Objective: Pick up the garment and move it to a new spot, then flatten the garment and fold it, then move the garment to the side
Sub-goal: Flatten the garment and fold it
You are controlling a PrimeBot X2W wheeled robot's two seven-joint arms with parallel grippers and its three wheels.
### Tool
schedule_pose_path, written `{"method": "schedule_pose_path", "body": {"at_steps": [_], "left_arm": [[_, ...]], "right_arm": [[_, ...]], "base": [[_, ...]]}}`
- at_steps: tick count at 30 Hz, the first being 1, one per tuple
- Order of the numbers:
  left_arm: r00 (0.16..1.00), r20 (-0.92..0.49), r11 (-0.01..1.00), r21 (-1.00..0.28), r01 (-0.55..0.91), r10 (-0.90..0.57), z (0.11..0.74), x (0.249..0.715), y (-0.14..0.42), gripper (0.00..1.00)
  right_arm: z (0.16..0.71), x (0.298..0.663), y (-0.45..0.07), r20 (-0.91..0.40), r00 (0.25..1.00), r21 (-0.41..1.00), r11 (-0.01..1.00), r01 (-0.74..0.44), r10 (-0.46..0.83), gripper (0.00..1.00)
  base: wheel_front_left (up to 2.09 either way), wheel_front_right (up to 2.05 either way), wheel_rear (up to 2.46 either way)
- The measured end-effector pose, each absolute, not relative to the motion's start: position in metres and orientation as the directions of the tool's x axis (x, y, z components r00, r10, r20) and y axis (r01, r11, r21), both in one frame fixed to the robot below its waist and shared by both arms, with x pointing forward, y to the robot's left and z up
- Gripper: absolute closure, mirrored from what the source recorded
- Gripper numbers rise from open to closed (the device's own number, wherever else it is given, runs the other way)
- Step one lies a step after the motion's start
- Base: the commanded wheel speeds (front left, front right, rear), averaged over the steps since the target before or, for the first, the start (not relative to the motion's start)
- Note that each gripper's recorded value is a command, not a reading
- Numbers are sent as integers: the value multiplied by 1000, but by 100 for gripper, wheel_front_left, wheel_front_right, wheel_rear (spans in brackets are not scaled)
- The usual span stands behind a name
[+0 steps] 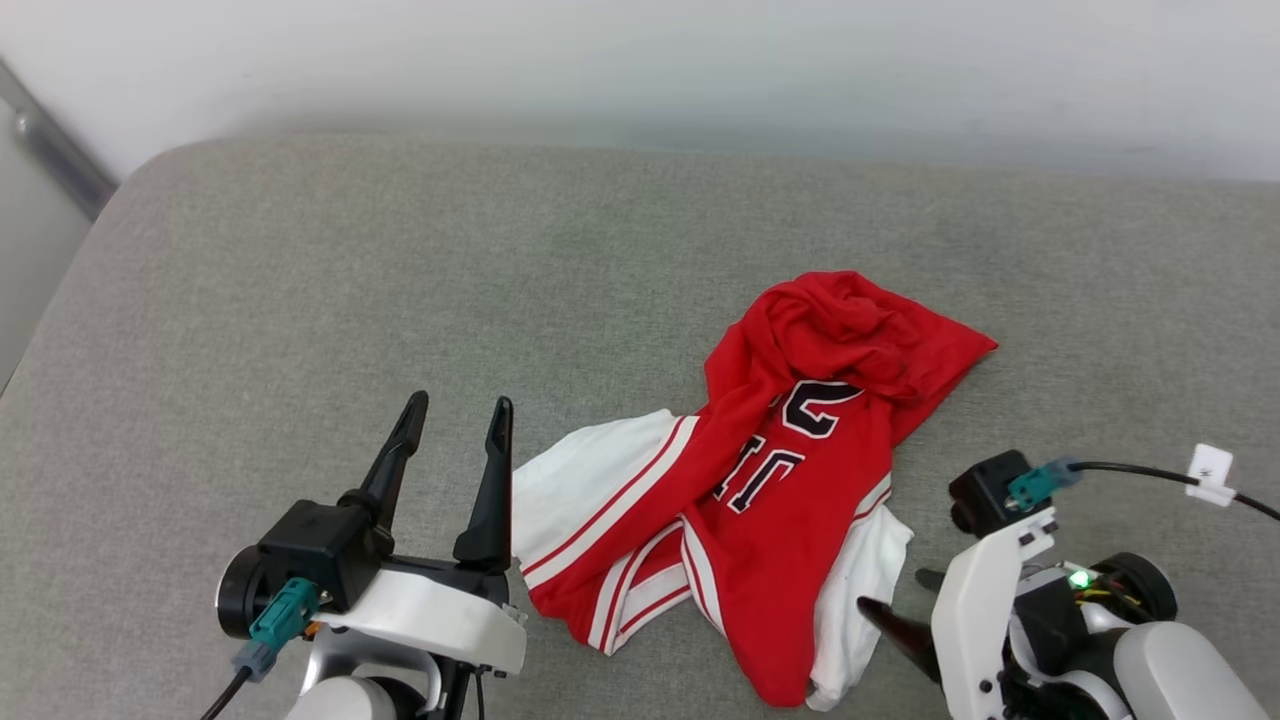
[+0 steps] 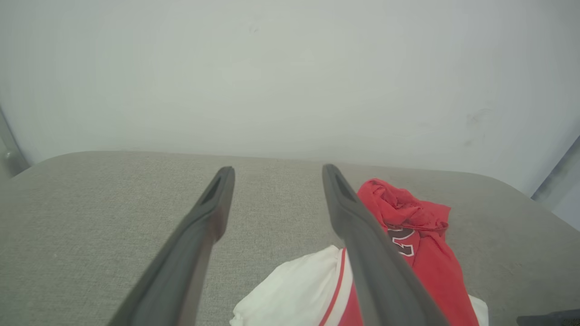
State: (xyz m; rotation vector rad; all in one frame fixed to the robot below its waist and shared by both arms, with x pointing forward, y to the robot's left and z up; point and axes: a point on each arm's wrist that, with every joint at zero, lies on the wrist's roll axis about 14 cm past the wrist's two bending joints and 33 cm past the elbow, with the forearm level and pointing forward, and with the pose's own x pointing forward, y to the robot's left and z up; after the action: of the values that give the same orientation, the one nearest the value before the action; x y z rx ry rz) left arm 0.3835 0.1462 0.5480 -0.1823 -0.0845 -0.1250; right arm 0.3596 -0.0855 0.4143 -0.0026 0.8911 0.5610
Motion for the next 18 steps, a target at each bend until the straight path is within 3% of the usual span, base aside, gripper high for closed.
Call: {"method": "schedule_pose_path", "body": {"at_steps": [8, 12, 13, 14, 18], "left_arm": [[994, 67, 979, -181, 92, -81, 536, 389, 156, 0], [997, 44, 981, -183, 70, -63, 528, 390, 161, 0], [997, 41, 981, -183, 66, -59, 526, 390, 162, 0], [998, 41, 981, -182, 62, -55, 526, 391, 163, 0], [997, 48, 981, -184, 67, -59, 529, 390, 161, 0]], "right_arm": [[375, 342, -62, -816, 327, 285, 824, -490, 477, 0], [364, 341, -56, -828, 289, 297, 813, -501, 481, 0], [363, 341, -56, -828, 288, 299, 812, -501, 482, 92], [363, 342, -56, -825, 291, 301, 813, -498, 484, 100], [372, 349, -63, -801, 355, 288, 829, -479, 483, 100]], "base": [[0, 0, 0], [0, 0, 0], [0, 0, 0], [0, 0, 0], [0, 0, 0]]}}
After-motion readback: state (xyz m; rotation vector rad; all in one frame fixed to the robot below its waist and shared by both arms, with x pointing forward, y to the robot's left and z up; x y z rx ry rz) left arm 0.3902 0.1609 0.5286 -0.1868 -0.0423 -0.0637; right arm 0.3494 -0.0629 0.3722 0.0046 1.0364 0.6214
